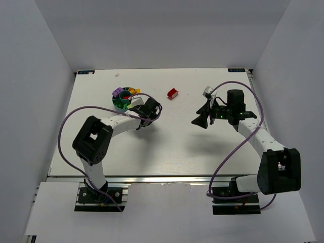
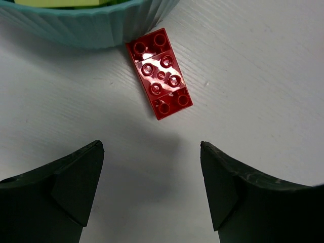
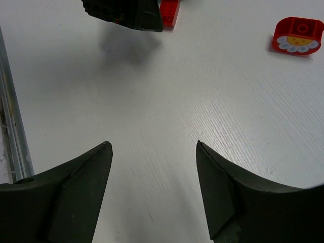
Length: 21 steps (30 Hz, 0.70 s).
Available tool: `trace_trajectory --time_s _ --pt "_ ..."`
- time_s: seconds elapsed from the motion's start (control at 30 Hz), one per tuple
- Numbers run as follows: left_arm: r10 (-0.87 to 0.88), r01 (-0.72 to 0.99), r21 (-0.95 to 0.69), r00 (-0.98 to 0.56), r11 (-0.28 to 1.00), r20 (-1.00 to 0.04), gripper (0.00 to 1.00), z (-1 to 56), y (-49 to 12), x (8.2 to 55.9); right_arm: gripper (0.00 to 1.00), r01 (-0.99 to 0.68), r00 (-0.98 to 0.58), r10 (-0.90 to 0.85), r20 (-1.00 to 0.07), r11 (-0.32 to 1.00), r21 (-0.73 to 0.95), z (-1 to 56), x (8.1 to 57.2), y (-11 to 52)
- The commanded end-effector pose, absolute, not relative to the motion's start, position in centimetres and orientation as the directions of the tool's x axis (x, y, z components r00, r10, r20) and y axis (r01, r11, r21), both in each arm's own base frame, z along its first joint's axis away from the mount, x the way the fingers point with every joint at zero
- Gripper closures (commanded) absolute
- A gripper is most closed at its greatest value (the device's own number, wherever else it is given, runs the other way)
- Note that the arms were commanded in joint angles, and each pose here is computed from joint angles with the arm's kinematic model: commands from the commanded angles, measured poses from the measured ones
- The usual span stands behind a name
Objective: Sort the legos into containers by color
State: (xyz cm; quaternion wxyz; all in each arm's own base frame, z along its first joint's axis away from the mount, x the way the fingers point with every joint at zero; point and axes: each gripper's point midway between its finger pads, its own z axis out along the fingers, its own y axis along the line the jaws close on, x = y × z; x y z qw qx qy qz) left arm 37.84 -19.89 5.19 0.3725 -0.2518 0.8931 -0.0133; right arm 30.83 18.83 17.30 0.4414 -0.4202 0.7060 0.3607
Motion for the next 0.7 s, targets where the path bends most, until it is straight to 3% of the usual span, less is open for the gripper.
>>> trace_trajectory --time_s 0.0,0.67 --pt "-0.465 -0.453 -0.239 -0.495 0.859 -0.734 0.14 7.4 -20.0 40.2 0.28 -0.921 -0.197 -0.272 -0.942 0.38 0.083 18.6 31.3 18.9" --pt "-0.368 -0.492 -0.135 -0.415 0.86 -0.832 0.21 4.4 -20.3 43.2 0.27 -0.929 -0.186 -0.29 -0.939 0.363 0.072 18.5 31.9 18.8"
